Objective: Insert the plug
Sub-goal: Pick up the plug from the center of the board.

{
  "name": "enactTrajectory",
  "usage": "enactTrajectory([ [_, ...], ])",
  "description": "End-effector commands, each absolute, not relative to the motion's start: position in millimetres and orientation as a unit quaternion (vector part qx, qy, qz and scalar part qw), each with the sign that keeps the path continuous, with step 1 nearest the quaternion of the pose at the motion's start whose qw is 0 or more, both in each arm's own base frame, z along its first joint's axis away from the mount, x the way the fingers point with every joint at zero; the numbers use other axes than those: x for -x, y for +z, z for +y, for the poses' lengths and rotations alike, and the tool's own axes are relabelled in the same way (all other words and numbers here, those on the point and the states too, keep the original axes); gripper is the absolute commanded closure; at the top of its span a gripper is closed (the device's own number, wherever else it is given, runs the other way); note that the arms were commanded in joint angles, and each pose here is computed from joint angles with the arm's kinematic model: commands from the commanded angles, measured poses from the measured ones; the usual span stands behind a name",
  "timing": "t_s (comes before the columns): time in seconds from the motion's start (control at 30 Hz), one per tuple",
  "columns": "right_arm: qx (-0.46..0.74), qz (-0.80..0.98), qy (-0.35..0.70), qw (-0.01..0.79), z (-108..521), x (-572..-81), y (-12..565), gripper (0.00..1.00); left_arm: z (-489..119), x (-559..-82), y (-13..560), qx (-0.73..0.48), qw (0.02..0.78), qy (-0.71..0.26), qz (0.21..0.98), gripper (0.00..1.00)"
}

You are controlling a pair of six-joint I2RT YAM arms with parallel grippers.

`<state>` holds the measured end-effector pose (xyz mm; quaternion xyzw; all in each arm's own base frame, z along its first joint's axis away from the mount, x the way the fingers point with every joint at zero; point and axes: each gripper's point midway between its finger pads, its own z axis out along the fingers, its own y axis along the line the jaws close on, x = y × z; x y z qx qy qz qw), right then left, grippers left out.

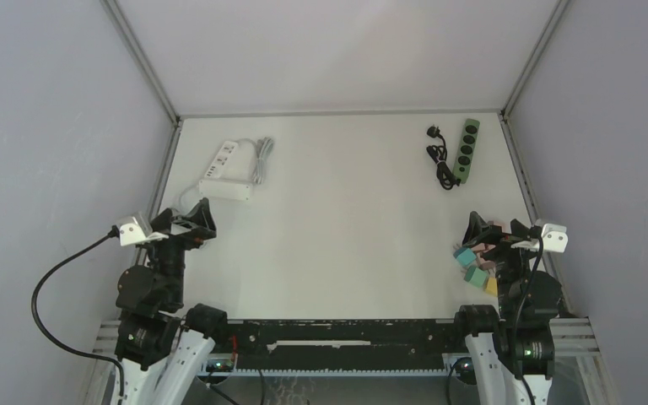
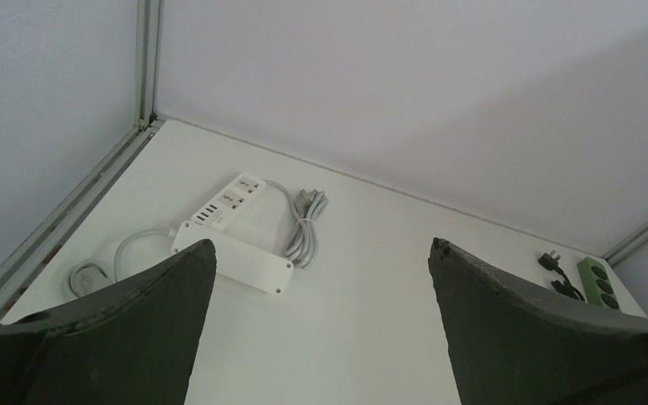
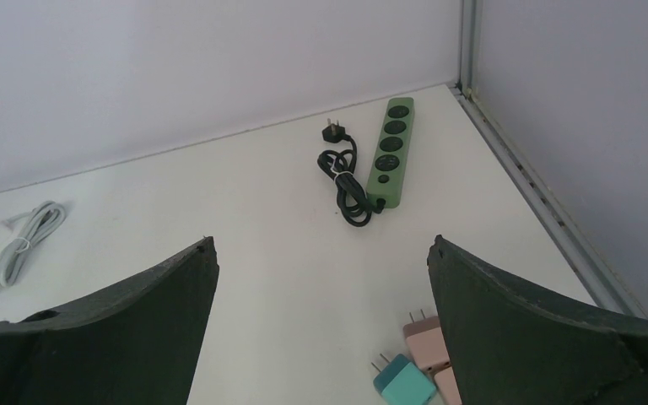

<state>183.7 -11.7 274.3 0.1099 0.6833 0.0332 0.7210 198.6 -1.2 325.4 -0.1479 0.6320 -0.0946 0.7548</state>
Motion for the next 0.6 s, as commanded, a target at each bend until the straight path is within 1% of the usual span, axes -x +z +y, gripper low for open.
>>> enactTrajectory([
  [0.0,-0.119,0.669,0.030,0.733,-15,-182,288,0.00,-8,-201,328,0.135,0.760,-0.104,0.628,0.00],
  [0.27,-0.136,0.698,0.028,0.703,-17,-191,276,0.00,-19,-200,327,0.114,0.757,-0.124,0.631,0.00],
  [0.47,-0.163,0.748,0.045,0.641,-13,-202,257,0.00,-19,-202,325,0.112,0.755,-0.116,0.635,0.00],
  [0.57,-0.181,0.769,0.032,0.612,-18,-208,247,0.00,-20,-203,324,0.109,0.754,-0.116,0.637,0.00],
])
